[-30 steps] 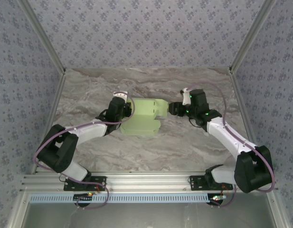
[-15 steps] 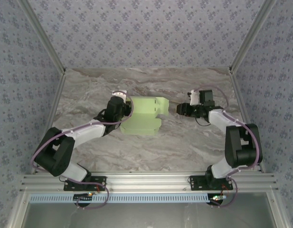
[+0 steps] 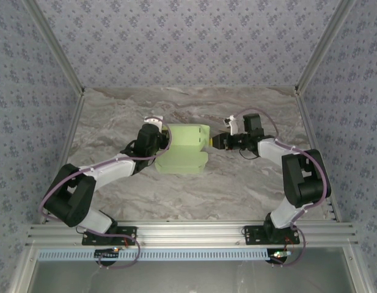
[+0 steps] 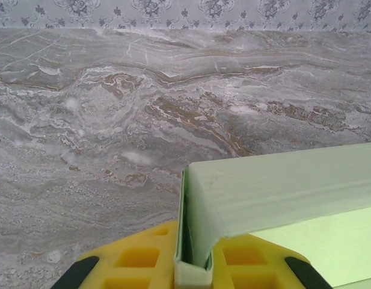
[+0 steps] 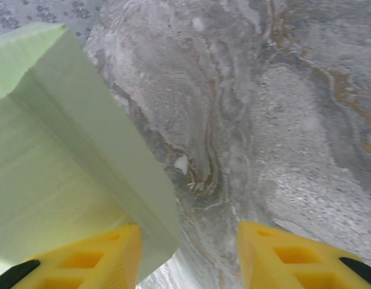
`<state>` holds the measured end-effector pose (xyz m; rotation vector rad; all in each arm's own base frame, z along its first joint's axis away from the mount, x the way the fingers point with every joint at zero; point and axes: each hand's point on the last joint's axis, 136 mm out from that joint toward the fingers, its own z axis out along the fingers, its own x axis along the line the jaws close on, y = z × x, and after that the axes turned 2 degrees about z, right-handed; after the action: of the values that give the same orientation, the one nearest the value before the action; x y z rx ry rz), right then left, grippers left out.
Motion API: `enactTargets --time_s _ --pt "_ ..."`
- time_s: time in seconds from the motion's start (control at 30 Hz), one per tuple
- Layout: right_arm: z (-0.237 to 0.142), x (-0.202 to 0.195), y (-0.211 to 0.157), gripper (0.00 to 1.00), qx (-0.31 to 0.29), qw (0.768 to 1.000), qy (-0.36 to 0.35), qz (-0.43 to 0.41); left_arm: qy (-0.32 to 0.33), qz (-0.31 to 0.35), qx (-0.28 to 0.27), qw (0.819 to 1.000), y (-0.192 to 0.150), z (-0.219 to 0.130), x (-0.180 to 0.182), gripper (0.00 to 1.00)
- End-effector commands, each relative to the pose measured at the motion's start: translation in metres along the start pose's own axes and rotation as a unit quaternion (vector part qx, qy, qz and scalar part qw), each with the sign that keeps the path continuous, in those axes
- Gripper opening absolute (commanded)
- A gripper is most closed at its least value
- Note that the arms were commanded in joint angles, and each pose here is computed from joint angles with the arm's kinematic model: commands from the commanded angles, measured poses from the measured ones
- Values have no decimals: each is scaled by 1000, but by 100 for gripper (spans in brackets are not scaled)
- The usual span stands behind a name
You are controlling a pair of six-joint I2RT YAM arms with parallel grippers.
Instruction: Fold the paper box
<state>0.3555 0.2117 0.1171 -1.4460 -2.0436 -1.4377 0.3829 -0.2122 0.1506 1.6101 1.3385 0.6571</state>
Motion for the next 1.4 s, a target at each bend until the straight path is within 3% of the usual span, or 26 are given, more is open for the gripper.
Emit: enactTargets --time_s 0.0,0.57,0.7,0.9,1.37 --pt "2 27 12 48 -4 998 42 -43 -11 -9 -3 1000 5 0 -4 16" --pt "13 57 11 48 25 993 81 -86 -19 -8 -1 1000 4 0 -8 16" --pt "19 55 14 44 29 993 72 -91 -21 -7 -2 1000 6 -2 -10 16" --pt "29 54 20 37 33 992 43 -111 -26 -5 -2 1000 6 -3 -14 16" --pt "38 38 32 36 14 978 -102 -183 -30 -3 -4 1000 8 -5 -16 16"
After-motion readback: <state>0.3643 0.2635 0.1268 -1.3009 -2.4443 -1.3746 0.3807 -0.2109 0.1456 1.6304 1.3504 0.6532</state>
